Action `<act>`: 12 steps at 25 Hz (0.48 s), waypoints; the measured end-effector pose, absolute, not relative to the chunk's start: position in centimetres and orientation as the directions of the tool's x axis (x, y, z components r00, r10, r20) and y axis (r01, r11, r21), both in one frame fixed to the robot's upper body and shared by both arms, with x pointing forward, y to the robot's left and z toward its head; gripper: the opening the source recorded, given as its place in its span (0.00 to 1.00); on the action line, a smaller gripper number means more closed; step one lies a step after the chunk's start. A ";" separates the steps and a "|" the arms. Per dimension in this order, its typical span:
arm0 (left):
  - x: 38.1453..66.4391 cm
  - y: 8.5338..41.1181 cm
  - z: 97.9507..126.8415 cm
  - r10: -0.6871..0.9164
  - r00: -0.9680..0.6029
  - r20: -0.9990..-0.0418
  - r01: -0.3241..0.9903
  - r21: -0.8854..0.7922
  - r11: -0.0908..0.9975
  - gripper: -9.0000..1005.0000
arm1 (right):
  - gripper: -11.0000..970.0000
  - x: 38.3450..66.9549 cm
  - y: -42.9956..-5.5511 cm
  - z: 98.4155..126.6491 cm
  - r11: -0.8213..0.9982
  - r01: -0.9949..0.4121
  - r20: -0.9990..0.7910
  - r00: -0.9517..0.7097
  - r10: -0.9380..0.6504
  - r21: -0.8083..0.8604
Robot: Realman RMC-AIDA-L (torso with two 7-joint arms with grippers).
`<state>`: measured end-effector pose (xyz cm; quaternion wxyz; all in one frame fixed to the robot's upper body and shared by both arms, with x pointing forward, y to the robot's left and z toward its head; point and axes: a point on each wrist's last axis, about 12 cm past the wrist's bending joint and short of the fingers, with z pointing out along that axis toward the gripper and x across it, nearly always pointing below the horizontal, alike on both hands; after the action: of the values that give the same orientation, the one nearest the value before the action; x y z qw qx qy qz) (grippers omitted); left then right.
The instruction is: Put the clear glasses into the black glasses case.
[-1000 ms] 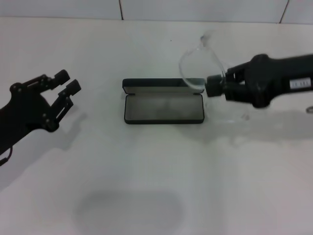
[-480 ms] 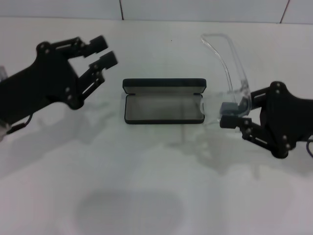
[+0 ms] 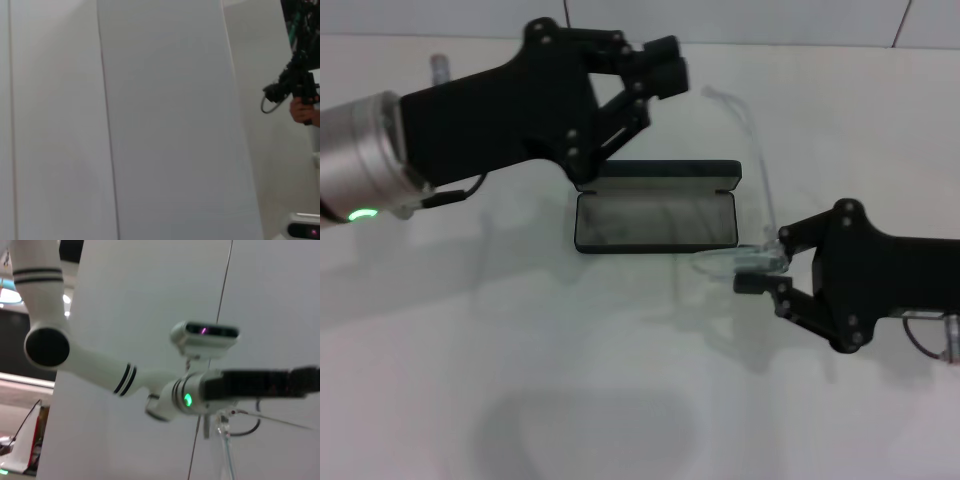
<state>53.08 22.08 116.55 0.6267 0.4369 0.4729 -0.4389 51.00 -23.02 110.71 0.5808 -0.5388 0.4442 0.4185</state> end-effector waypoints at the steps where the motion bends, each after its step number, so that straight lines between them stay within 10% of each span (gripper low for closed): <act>1: 53.3 21.8 116.6 -0.131 0.158 -0.979 0.967 0.126 0.223 0.12 | 0.13 51.0 -22.9 110.6 0.065 -0.965 -0.967 0.253 0.000 -0.253; 12: 54.2 18.9 115.6 0.008 0.070 -0.998 0.987 0.070 0.142 0.12 | 0.13 51.8 -21.5 111.2 0.038 -0.956 -0.957 0.290 -0.010 -0.291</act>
<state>54.17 18.88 115.56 0.5507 0.4814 0.5172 -0.4444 51.77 -21.46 111.17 0.5765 -0.5593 0.4319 0.4101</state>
